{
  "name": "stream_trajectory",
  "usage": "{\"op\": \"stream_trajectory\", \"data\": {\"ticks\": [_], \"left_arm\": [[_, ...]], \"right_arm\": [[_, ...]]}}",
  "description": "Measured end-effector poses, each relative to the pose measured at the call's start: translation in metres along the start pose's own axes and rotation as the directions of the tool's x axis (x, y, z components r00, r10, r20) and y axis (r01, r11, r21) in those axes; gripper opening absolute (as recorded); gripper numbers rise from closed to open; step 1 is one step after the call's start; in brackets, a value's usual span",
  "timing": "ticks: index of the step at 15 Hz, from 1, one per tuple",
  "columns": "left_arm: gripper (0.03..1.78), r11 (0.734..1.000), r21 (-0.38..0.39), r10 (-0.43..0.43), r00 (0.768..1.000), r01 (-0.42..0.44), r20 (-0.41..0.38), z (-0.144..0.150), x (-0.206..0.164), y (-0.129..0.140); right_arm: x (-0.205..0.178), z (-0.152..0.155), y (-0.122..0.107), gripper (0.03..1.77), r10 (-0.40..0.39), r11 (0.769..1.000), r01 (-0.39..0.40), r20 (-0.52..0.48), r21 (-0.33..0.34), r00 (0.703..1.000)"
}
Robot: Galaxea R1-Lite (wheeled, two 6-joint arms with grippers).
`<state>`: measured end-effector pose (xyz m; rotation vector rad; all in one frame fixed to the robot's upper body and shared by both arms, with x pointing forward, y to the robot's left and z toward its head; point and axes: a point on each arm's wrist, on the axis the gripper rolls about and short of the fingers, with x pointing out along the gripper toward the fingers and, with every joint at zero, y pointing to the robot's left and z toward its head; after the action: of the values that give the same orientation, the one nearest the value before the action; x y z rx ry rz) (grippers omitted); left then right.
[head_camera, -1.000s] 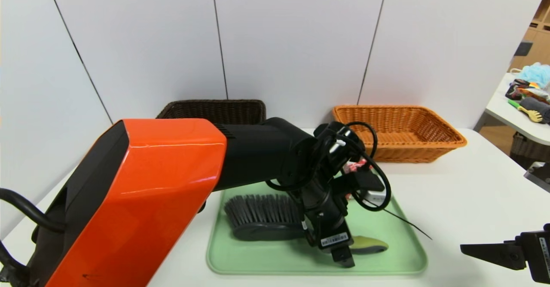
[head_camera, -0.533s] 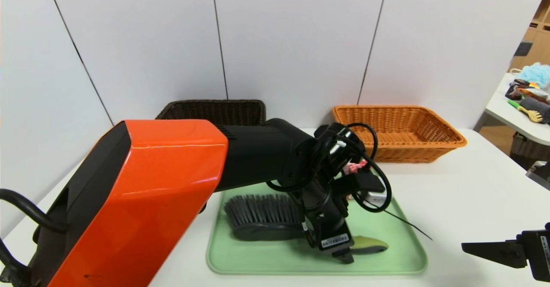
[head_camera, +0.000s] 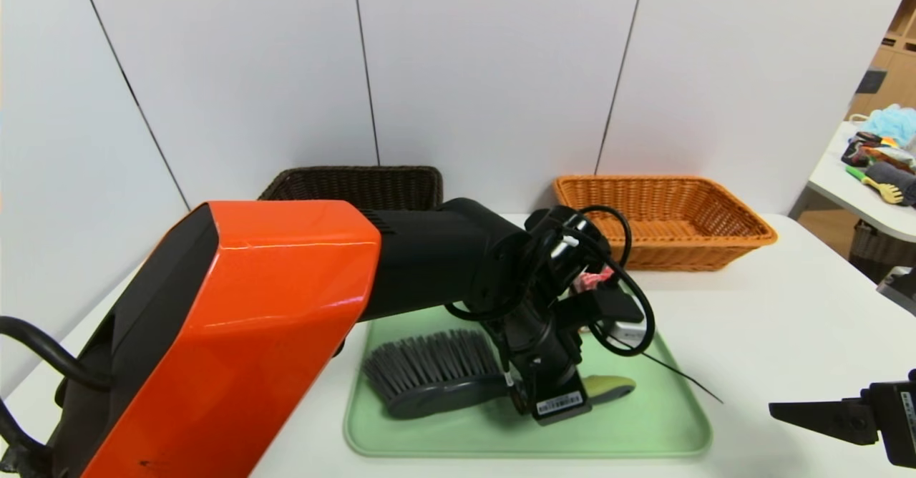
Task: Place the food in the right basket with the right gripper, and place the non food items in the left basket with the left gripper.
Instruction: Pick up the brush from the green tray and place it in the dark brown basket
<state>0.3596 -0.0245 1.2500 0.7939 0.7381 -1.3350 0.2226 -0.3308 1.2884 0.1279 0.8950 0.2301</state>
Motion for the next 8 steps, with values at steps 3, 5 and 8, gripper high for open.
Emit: {"op": "stream_trajectory", "data": {"ticks": [3,5,8], "left_arm": [[0.46,1.000,-0.001,0.000,1.000,0.000,0.000,0.000,0.000,0.000],[0.46,1.000,0.000,0.004,1.000,-0.004,0.002,0.000,-0.002,0.000],[0.46,1.000,0.005,0.017,1.000,-0.017,0.020,0.003,-0.011,-0.001]], "right_arm": [[0.000,0.000,0.000,1.70,0.000,1.000,0.000,0.001,0.000,1.000],[0.000,0.000,0.000,1.70,0.000,1.000,0.000,0.001,0.000,1.000],[0.000,0.000,0.000,1.70,0.000,1.000,0.000,0.001,0.002,1.000]]}}
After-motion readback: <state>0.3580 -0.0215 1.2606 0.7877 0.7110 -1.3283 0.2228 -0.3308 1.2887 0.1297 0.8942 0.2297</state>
